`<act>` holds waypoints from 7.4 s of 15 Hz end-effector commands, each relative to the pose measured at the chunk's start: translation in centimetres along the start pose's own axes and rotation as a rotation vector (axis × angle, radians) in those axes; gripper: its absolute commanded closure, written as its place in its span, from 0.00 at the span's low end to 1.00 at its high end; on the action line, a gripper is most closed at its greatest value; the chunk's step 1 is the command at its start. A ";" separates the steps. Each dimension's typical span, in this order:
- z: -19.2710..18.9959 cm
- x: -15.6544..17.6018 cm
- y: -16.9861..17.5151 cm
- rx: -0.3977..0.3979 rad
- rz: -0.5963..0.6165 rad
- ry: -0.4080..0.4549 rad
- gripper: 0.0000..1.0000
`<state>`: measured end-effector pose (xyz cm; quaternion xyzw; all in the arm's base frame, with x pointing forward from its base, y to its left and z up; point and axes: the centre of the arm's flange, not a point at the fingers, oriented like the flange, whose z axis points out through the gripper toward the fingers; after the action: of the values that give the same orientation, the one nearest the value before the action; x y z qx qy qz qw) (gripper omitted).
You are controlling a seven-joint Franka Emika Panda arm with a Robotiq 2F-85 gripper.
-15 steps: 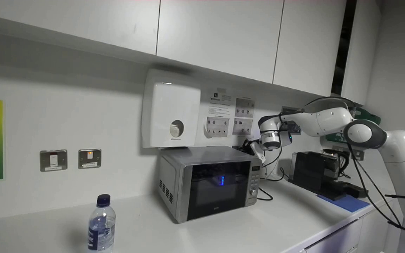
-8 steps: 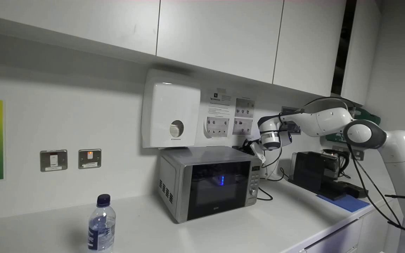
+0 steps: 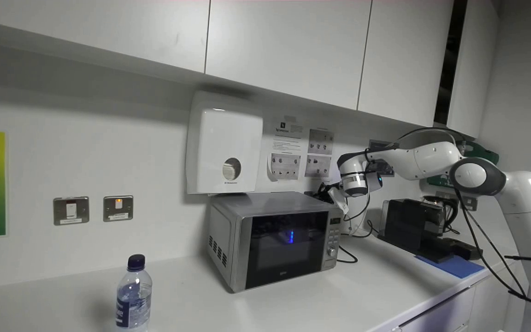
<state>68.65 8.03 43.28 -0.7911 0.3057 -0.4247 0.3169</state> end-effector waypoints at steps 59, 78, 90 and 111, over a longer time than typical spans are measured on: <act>-19.0 -0.7 -1.6 -0.547 -0.246 -0.386 1.00; -26.0 -5.8 -2.2 -0.800 -0.405 -0.784 1.00; -28.9 -10.3 -3.4 -0.669 -0.409 -0.877 1.00; -26.8 -13.2 -5.2 -0.653 -0.343 -0.911 0.99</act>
<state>40.62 14.68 52.62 -0.9887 0.1215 0.0293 0.0828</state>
